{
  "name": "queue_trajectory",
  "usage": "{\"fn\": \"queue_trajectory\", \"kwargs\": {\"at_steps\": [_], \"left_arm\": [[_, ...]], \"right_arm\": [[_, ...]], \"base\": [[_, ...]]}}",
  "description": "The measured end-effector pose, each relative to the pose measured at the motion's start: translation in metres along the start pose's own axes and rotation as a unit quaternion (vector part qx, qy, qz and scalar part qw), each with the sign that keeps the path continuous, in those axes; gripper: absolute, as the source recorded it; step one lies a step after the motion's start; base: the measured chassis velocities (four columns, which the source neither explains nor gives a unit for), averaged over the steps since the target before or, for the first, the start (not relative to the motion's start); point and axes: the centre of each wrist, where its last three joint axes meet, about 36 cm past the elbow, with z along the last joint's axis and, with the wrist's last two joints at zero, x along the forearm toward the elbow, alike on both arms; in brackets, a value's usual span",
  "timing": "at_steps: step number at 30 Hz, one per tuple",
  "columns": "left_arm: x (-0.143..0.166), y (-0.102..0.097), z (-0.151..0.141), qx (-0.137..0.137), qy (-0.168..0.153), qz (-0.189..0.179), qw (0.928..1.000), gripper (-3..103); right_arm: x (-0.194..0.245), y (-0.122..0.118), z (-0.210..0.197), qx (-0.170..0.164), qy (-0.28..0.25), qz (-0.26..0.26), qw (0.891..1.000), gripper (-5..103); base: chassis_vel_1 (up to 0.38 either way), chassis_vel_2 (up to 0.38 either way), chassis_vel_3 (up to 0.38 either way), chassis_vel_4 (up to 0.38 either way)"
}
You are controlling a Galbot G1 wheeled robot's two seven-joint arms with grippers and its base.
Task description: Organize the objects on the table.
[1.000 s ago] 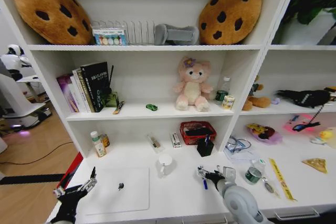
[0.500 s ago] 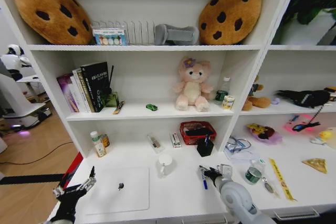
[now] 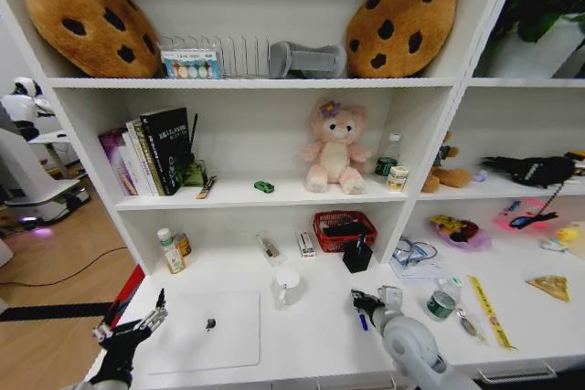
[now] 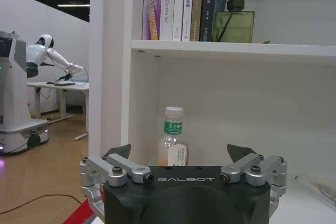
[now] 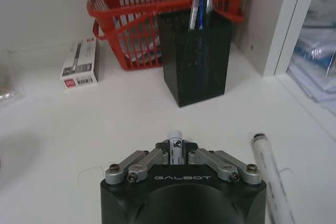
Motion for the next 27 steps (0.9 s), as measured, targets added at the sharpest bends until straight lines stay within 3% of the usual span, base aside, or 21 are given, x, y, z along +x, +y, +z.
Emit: {"fn": "queue_trajectory", "kwargs": {"at_steps": [1, 4, 5, 7, 8, 10, 12, 14, 16, 27], "left_arm": [[0.0, 0.0, 0.0, 0.0, 0.0, 0.0, 1.0, 100], [0.0, 0.0, 0.002, 0.002, 0.003, -0.001, 1.0, 100], [0.0, 0.0, 0.002, 0.002, 0.003, -0.001, 1.0, 100], [0.0, 0.0, 0.003, 0.002, 0.004, -0.001, 1.0, 100], [0.0, 0.0, 0.003, 0.002, 0.004, -0.001, 1.0, 100], [0.0, -0.001, 0.004, 0.003, 0.004, -0.001, 1.0, 100], [-0.001, -0.001, 0.004, 0.003, 0.004, 0.0, 1.0, 100], [0.0, -0.001, 0.005, 0.001, 0.005, 0.0, 1.0, 100], [0.0, -0.002, 0.005, 0.001, 0.005, 0.0, 1.0, 100], [-0.004, -0.006, -0.002, 0.006, -0.006, 0.007, 0.9999, 100]], "right_arm": [[0.0, 0.0, 0.0, 0.0, 0.0, 0.0, 1.0, 12], [0.008, -0.002, -0.005, 0.045, -0.111, 0.01, 0.993, 12], [0.008, -0.002, -0.005, 0.045, -0.111, 0.01, 0.993, 12], [0.008, -0.007, -0.007, 0.083, -0.205, 0.012, 0.975, 12], [0.008, -0.007, -0.007, 0.083, -0.205, 0.012, 0.975, 12], [0.003, -0.013, -0.009, 0.118, -0.28, 0.014, 0.953, 12], [0.001, -0.013, -0.01, 0.122, -0.292, 0.014, 0.948, 12], [-0.006, -0.014, -0.015, 0.143, -0.324, 0.018, 0.935, 12], [-0.015, -0.012, -0.018, 0.15, -0.337, 0.02, 0.929, 12], [-0.074, -0.007, -0.059, 0.148, -0.371, 0.017, 0.916, 12]], "base": [[0.0, 0.0, 0.0, 0.0], [0.0, 0.0, 0.0, 0.0], [0.0, 0.0, 0.0, 0.0], [0.0, 0.0, 0.0, 0.0], [0.0, 0.0, 0.0, 0.0], [0.0, 0.0, 0.0, 0.0], [0.0, 0.0, 0.0, 0.0], [0.0, 0.0, 0.0, 0.0], [0.0, 0.0, 0.0, 0.0], [0.0, 0.0, 0.0, 0.0]]}}
